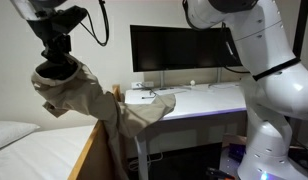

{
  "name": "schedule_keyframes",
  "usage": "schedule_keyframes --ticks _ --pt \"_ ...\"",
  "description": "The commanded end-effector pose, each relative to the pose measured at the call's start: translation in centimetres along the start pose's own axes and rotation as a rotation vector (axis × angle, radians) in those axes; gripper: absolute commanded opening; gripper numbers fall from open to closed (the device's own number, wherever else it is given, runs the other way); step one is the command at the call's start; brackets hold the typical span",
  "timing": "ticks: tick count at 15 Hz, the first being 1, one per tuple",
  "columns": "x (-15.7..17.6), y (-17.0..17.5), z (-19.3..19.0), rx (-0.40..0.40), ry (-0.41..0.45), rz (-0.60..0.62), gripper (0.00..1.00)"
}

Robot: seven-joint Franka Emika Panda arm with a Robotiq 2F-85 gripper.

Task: Take the trousers off of the table and put it on the bed

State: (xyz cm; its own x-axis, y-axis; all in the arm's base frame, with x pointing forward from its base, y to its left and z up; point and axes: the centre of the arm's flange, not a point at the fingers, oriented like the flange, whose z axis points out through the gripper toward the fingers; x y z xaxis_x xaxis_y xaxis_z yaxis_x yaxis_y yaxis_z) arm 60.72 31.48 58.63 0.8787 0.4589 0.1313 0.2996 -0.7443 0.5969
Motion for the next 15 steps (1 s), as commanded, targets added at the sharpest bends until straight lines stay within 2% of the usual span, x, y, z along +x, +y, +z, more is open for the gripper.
schedule_keyframes --ticks 1,7,11,15 --pt "3.5 0.5 -5.2 -0.11 0.026 -0.094 0.08" --pt "4.4 0.6 -10.1 -0.243 0.087 -0.149 0.08" --pt "3.4 2.6 -13.6 -0.365 0.11 -0.06 0.09" --pt "0.2 4.5 -18.1 -0.448 0.084 0.072 0.08"
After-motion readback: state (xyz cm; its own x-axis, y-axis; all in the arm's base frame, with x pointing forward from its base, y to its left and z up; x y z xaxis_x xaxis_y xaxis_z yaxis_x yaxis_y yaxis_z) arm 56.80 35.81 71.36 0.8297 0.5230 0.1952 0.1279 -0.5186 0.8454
